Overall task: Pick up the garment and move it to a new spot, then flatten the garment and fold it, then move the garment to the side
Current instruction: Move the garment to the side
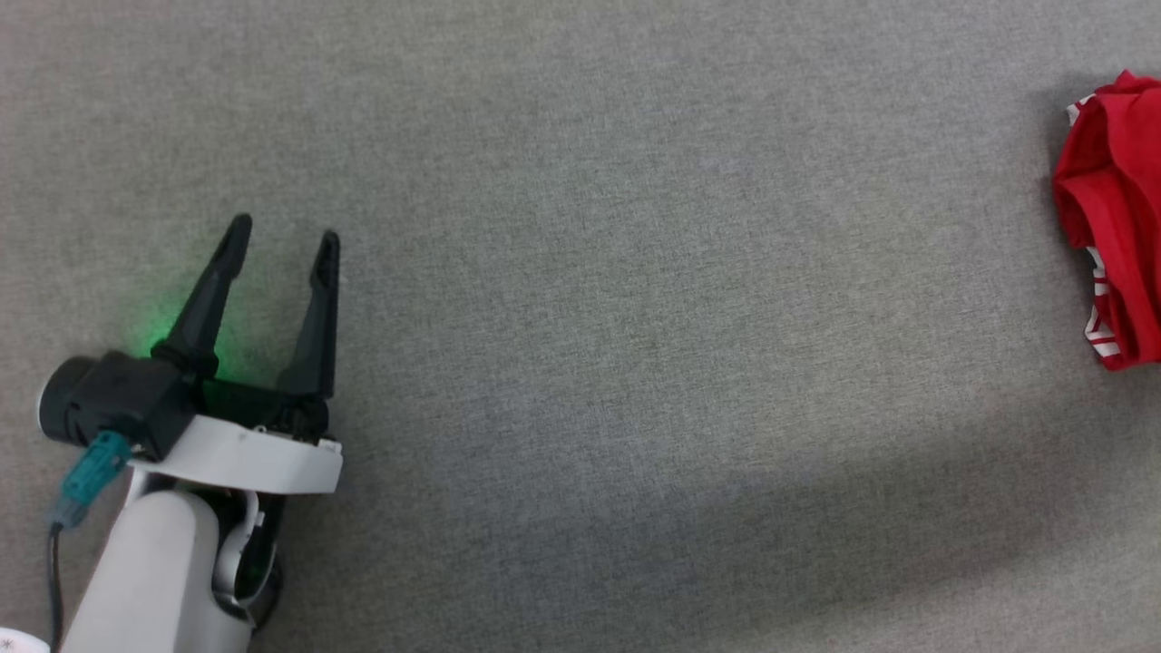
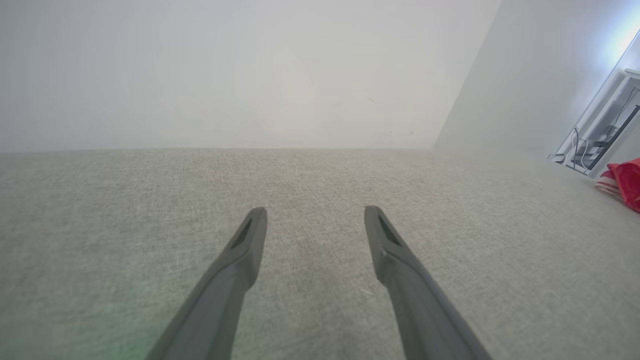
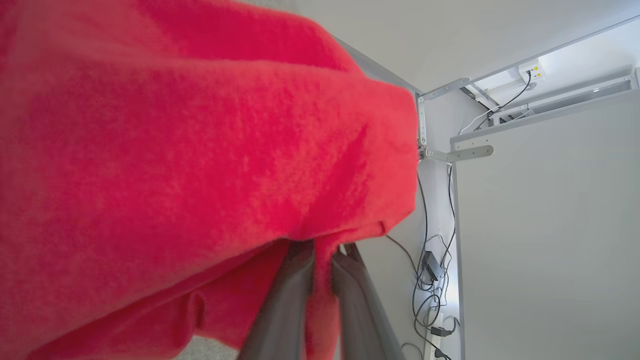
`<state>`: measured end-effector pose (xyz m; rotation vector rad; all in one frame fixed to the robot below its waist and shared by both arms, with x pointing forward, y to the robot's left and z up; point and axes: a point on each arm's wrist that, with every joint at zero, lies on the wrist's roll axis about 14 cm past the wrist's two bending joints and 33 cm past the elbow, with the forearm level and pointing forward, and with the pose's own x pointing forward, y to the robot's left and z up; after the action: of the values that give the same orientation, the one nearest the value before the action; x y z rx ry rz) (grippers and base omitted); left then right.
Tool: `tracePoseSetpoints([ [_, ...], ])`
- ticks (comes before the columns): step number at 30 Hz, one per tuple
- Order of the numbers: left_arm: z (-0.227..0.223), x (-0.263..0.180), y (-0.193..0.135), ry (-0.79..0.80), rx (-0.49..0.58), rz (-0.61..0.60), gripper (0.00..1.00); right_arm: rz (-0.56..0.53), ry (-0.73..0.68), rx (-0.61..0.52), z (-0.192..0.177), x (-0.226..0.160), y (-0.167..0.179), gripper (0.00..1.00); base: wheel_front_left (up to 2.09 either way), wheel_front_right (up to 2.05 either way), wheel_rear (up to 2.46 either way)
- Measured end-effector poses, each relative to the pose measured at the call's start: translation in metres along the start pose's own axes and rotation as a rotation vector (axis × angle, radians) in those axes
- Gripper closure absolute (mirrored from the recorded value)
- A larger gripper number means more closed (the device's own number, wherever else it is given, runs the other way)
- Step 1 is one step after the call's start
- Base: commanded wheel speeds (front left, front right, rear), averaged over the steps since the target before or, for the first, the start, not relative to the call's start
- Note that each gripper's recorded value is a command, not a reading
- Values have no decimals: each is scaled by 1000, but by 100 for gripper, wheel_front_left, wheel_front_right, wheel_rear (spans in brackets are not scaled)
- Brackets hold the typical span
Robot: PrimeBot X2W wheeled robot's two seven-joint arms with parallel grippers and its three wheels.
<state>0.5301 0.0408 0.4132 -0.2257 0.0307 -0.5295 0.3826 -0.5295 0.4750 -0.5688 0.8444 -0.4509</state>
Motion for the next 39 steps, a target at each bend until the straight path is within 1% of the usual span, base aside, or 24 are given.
tracePoseSetpoints([
  [5, -1, 3, 0, -2, 0, -5, 0, 6, 21, 6, -6, 6, 9, 99, 0, 0, 0],
  [6, 0, 3, 0, -3, 0, -5, 0, 7, 22, 6, -6, 7, 9, 97, 0, 0, 0],
  [7, 0, 3, 0, -3, 0, -4, 0, 8, 23, 5, -6, 7, 10, 91, 0, 0, 0],
  [9, 1, 3, 0, -3, 2, -4, 0, 6, 21, 9, -6, 8, 10, 82, 0, 0, 0],
  [10, 2, 2, 0, -3, 3, -3, 0, 5, 16, 11, -4, 8, 10, 76, 0, 0, 0],
  [11, 3, 2, 0, -3, 4, -3, 0, 5, 13, 11, -3, 8, 10, 65, 0, 0, 0],
  [12, 3, 2, 0, -4, 5, -2, 0, 5, 6, 11, -1, 8, 10, 58, 0, 0, 0],
  [13, 5, 2, 0, -4, 6, -1, 0, 4, -1, 13, 1, 8, 10, 40, 0, 0, 0],
  [15, 7, 1, -1, -6, 9, -1, 0, 3, -14, 16, 4, 7, 9, 8, 0, 0, 0],
  [16, 8, 1, -1, -8, 8, 0, 0, 2, -18, 21, 6, 6, 8, 0, 0, 0, 0],
  [22, 17, -5, -5, -14, 7, 6, 0, -2, -47, 48, 14, 1, 3, 0, 0, 0, 0],
  [27, 27, -13, -8, -23, 5, 16, 0, 6, -104, 78, 27, -5, 2, 0, 0, 0, 0],
  [35, 49, -32, -11, -50, 11, 48, 0, 47, -284, 169, 64, -22, 11, 0, 0, 0, 0],
  [39, 61, -46, -10, -63, 20, 75, 0, 83, -366, 205, 74, -32, 23, 0, 0, 0, 0],
])
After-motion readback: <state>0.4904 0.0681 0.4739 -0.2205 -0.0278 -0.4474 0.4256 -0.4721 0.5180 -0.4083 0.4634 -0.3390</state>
